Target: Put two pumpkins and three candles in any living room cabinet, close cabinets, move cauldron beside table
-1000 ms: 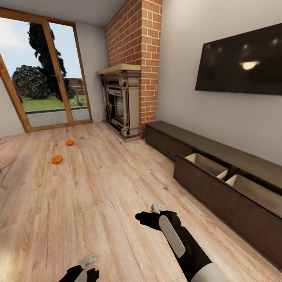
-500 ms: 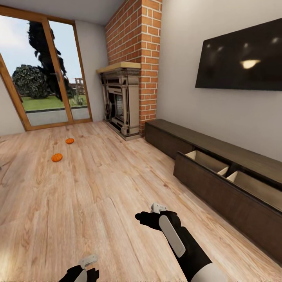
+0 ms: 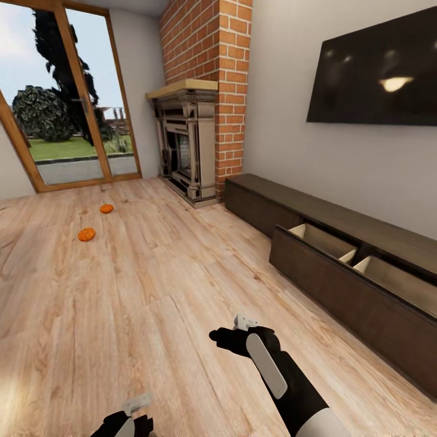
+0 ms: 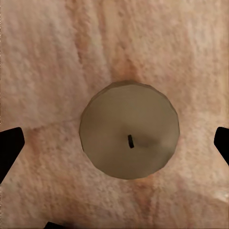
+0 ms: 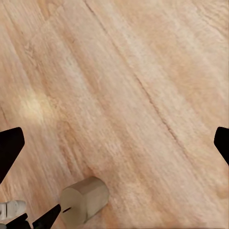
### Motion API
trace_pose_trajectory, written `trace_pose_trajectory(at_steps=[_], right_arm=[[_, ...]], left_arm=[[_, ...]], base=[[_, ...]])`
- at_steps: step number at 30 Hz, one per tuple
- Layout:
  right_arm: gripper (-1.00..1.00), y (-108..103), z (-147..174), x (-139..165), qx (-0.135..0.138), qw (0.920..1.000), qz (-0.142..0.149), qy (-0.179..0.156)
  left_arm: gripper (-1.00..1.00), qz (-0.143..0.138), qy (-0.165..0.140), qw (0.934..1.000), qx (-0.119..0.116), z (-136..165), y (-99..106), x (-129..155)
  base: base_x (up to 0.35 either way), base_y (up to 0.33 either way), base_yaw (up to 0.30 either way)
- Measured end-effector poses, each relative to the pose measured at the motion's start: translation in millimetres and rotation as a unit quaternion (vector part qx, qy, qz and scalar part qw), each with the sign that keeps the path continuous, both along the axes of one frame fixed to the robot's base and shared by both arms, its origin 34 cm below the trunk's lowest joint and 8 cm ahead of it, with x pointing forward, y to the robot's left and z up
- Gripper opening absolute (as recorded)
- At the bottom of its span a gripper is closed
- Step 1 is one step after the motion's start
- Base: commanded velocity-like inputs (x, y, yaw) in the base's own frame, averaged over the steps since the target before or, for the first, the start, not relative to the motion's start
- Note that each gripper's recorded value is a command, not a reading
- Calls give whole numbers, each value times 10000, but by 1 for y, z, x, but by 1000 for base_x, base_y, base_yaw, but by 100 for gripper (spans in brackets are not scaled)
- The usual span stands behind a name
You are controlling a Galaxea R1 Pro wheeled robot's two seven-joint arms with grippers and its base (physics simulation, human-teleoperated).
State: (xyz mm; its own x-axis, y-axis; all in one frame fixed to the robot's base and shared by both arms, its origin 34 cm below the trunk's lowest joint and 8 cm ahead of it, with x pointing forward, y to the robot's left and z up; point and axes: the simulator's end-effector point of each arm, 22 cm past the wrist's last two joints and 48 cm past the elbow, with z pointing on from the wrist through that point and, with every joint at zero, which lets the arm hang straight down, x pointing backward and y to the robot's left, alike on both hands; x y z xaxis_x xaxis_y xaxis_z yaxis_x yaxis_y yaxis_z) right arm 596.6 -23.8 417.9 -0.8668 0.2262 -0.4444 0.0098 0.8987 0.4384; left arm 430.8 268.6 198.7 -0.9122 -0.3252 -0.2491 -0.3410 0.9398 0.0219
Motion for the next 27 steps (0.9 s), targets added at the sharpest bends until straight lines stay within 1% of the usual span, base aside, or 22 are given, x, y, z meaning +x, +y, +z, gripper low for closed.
trace_pose_trajectory(at_steps=[4, 6, 11, 12, 14, 17, 20, 23, 27], right_arm=[[100, 0, -8, -1, -7, 10000, -2, 73], [100, 0, -12, -2, -8, 9999, -3, 108], [100, 0, -22, -3, -3, 9998, 1, 192], [100, 0, -24, -4, -3, 9998, 5, 212], [100, 0, -29, -5, -5, 9997, 7, 255], [100, 0, -36, -6, -7, 9995, 7, 321], [100, 0, -35, -6, -4, 9995, 5, 318], [100, 0, -35, -6, -4, 9995, 4, 320], [100, 0, -44, -8, -5, 9992, 6, 401]], left_arm=[[100, -8, 75, 10000, 5, -6, 0, -5], [100, -29, 102, 9999, -30, -9, -2, -7], [100, -202, 46, 9989, -410, -16, -20, -6], [100, -234, 34, 9987, -446, -17, -21, -6], [100, -257, -2, 9986, -460, -20, -22, -6], [100, -309, -110, 9986, -410, -22, -20, -2], [100, -329, -218, 9986, -365, -21, -17, 2], [100, -326, -255, 9985, -350, -21, -16, 4], [100, -318, -192, 9987, -347, -27, -16, -1]], base=[[0, 0, 0], [0, 0, 0], [0, 0, 0], [0, 0, 0], [0, 0, 0], [0, 0, 0], [0, 0, 0], [0, 0, 0], [0, 0, 0]])
